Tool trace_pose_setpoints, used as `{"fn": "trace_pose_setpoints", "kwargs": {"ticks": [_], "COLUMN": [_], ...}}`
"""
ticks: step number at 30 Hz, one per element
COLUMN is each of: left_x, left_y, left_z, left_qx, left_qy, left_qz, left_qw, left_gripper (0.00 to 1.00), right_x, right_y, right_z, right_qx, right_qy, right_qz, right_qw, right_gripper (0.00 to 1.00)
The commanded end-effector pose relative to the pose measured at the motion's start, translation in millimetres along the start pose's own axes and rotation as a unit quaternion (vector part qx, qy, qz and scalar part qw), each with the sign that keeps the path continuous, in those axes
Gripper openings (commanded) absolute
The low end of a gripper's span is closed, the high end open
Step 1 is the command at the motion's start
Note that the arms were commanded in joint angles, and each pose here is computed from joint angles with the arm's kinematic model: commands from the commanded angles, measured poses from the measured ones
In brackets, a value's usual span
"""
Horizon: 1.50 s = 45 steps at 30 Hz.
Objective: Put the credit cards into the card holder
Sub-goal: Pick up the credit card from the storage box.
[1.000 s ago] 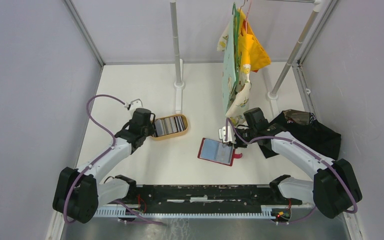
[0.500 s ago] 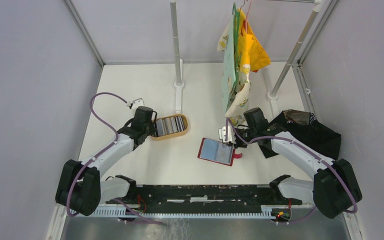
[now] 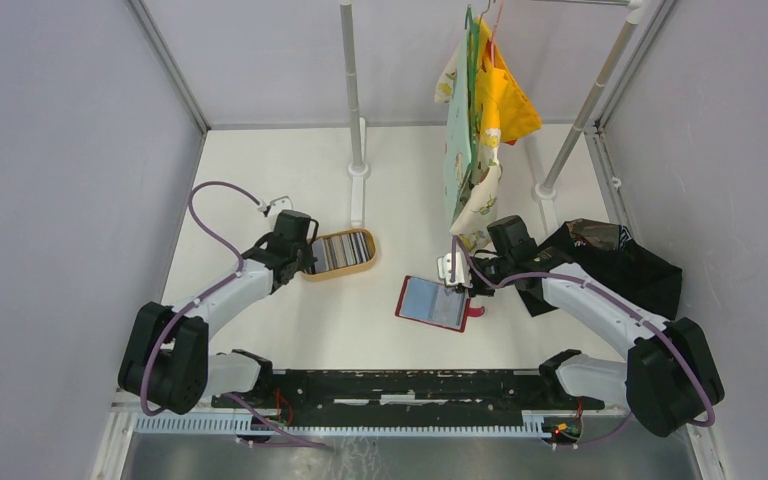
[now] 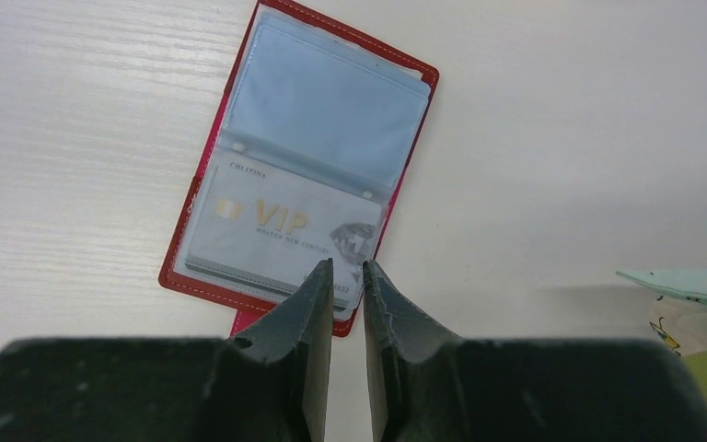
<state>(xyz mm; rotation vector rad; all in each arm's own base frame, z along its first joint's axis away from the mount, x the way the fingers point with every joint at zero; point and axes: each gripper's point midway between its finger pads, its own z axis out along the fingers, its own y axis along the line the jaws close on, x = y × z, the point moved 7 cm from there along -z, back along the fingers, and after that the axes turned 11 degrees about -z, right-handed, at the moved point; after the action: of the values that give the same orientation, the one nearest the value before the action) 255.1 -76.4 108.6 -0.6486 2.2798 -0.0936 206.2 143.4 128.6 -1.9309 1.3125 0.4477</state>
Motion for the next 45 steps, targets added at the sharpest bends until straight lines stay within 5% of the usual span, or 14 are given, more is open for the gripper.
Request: {"fn": "trace_pose_setpoints", "kwargs": {"ticks": [1,10,16,20,31,45], "left_x": [-9.6,-8.9,-9.3,-11.9,-24.8,-28.7], "left_y": [-5.7,-7.7,-11.3,-10.8,-9.3,-53.0], "left_z": [1.3,8.9,11.5,8.2,-14.6,-41.2], "left_qx": [0.005,-0.005,0.001,0.0,0.01,0.214], "left_qy": [-0.008,0.002,0.005,0.002,-0.025,-0.004], "left_qz": [0.015,0.029,0.031,0.03,0.009,-0.029], "left_qw": [1.0,1.0,1.0,1.0,1.0,0.976], "left_gripper": [0.25,0.33,0.21,0.02,0.02,0.02], "right_x": [-8.4,-8.4,-9.2,-9.8,-10.8,-10.5], "right_y": [-8.8,-8.4,-8.2,-8.1,-8.0,-6.7], "right_z": [-4.1,-3.9,-4.2,-4.4,-4.8,-3.8], "right_qx": [0.011,0.008,0.007,0.005,0.004,0.001], "right_qy": [-0.016,-0.018,-0.019,-0.02,-0.023,-0.026], "right_qz": [-0.011,-0.011,-0.012,-0.013,-0.014,-0.012], "right_qw": [1.0,1.0,1.0,1.0,1.0,1.0], "right_gripper": [0.24,0.24,0.24,0.24,0.23,0.24]}}
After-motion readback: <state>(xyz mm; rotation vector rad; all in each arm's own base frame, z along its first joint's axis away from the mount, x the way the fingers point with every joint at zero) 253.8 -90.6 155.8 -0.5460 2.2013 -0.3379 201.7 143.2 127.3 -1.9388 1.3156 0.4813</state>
